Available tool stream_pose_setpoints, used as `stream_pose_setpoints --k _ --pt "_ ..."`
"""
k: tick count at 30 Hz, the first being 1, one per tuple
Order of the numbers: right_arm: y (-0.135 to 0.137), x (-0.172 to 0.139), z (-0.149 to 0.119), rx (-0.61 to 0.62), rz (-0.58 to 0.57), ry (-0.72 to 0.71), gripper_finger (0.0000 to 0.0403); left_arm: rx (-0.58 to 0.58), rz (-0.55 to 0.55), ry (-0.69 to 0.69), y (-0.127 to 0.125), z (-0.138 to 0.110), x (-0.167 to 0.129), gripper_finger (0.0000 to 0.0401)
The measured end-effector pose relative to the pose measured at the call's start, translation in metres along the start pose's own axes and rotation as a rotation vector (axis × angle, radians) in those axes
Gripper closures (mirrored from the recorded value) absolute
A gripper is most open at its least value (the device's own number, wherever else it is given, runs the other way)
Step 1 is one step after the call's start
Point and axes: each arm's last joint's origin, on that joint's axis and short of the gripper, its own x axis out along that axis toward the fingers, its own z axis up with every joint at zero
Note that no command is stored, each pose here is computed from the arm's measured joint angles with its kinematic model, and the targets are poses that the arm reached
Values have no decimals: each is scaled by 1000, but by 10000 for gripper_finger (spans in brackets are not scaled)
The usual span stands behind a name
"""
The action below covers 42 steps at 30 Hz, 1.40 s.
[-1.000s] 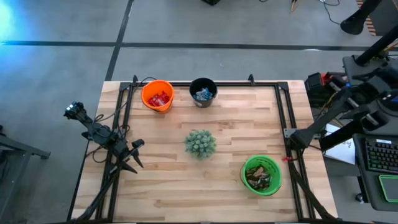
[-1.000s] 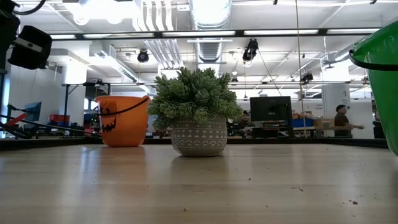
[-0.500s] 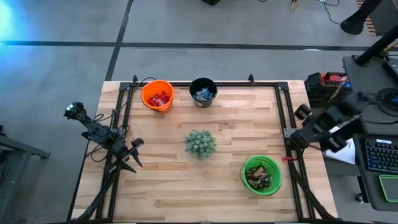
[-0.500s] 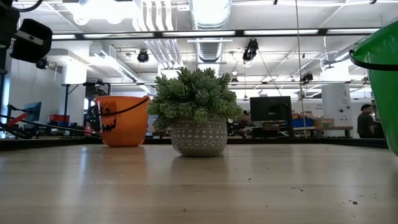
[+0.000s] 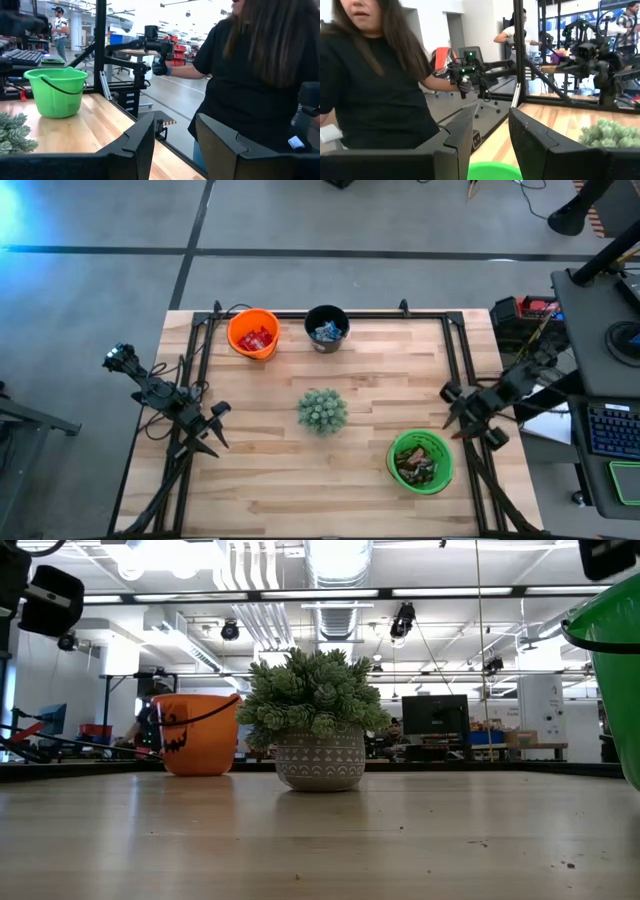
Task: Organize candy in baskets
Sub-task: Return to Home Position
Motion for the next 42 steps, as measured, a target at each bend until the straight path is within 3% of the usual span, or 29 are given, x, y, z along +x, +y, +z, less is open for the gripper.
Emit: stream_pose_setpoints --k 6,13,20,31,42 --pt "-5 9 -41 -11 0 -3 287 44 0 1 0 0 0 274" --pt "-6 15 -64 -40 32 -6 287 51 1 6 0 -1 0 274" --pt "-2 15 -70 -112 191 22 287 51 1 6 0 -1 0 274" --pt "-3 16 -77 -78 175 72 287 46 1 13 0 -1 0 274" --pt "-3 16 -77 -14 169 83 287 -66 -1 -3 0 0 0 274"
